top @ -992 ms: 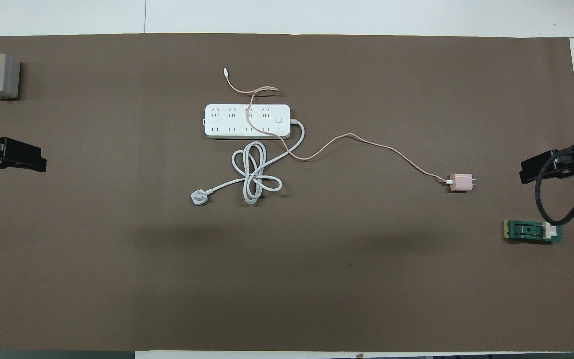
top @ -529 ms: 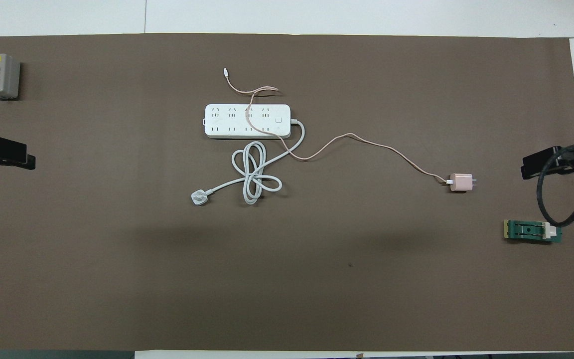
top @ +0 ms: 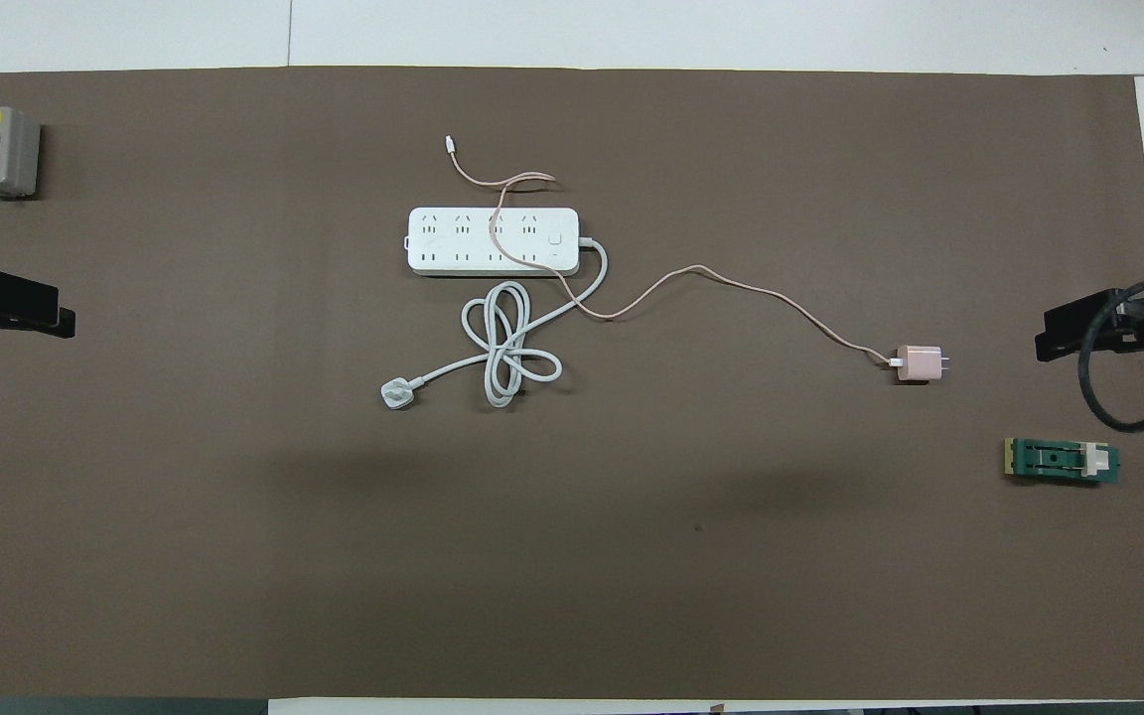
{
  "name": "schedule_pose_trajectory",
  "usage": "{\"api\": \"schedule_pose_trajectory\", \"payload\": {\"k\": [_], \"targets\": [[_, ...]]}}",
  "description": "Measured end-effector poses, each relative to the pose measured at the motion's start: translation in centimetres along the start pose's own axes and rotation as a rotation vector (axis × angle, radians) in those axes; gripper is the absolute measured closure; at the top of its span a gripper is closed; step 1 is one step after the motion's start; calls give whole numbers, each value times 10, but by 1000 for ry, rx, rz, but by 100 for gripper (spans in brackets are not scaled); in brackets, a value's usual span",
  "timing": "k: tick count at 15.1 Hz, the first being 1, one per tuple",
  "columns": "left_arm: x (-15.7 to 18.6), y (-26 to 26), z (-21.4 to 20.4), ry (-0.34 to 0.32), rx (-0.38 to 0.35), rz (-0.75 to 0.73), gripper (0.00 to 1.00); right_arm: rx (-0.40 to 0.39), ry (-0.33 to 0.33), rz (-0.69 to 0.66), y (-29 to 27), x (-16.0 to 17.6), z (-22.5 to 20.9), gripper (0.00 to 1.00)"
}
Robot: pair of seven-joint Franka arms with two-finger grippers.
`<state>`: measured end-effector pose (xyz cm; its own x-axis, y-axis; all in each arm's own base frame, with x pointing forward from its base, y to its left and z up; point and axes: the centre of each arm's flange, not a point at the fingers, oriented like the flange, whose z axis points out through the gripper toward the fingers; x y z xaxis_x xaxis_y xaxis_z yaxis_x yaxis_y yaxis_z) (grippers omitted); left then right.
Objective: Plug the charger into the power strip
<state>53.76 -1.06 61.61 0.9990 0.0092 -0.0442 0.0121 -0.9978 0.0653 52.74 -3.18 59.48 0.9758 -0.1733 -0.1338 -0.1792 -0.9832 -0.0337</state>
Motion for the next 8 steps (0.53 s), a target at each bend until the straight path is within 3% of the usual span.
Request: {"api": "schedule_pose_trajectory", "payload": {"k": [5, 8], "targets": [[-25, -4, -23, -29, -1, -5, 0, 126, -116, 397, 41, 36, 64, 0], [-44, -1, -37, -36, 0, 0, 0, 205, -224, 658, 68, 67, 117, 0]]}}
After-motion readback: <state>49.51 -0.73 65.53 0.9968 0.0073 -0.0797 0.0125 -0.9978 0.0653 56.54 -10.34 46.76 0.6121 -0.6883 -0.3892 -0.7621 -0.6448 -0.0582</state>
